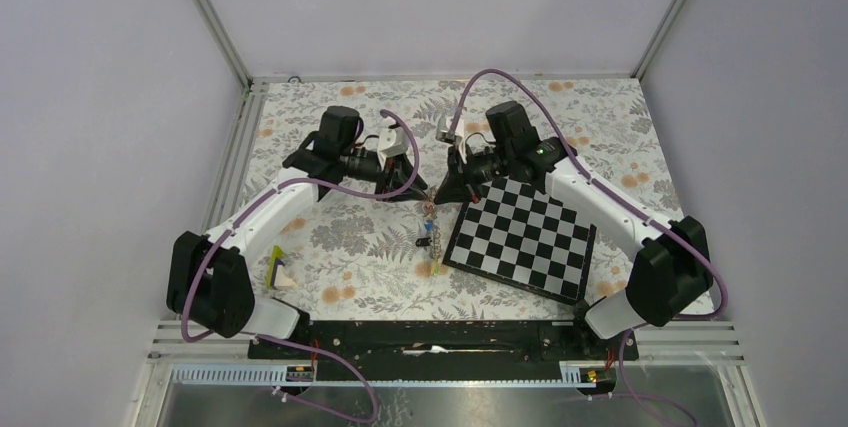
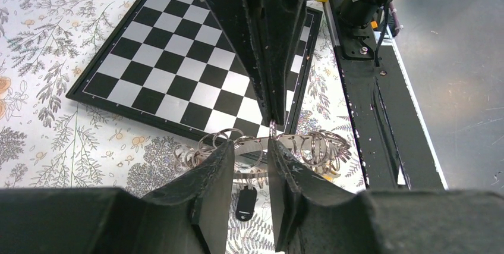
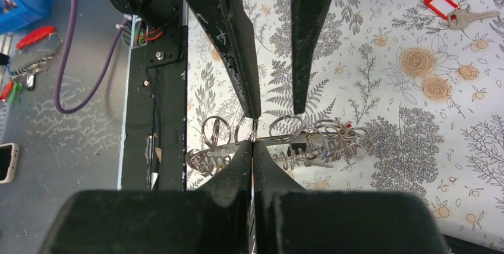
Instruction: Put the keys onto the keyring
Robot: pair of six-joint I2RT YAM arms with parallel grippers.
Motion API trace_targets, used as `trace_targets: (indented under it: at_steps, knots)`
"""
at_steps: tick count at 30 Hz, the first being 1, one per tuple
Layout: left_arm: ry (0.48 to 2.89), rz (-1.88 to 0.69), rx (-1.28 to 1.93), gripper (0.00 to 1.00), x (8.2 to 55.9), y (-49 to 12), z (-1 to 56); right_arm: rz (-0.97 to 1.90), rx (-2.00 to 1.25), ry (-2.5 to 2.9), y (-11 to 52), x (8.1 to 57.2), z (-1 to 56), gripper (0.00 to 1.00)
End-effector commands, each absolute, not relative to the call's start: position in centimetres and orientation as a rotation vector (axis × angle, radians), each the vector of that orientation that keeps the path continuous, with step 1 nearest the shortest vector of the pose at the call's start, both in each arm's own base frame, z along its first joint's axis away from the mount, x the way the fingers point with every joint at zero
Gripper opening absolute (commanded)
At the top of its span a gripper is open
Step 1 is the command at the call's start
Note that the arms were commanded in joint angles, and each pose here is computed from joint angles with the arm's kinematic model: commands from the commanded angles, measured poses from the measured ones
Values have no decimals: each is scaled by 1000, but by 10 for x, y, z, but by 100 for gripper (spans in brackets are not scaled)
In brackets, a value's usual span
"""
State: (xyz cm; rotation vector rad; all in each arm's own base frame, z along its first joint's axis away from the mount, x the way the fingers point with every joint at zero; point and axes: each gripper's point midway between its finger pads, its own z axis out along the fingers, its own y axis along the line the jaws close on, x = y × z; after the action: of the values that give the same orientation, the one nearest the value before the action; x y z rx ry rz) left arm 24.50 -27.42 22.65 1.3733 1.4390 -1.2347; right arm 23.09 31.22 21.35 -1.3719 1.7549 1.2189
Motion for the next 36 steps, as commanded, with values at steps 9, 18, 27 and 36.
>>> trace_targets:
  at_steps: [9, 18, 27, 36]
  knots:
    - [1292, -1256, 1444, 26, 231, -283, 241, 1272, -1326, 1605, 316, 235, 261, 0]
    - [1280, -1229, 1461, 29, 228, -281, 233, 1273, -1321, 1610, 315, 237, 259, 0]
    - [1295, -1171, 1456, 32, 236, -278, 231, 1262, -1329, 1610, 312, 236, 254, 0]
    - [1304, -1163, 1432, 38, 240, -270, 233, 1248, -1328, 1614, 309, 239, 250, 0]
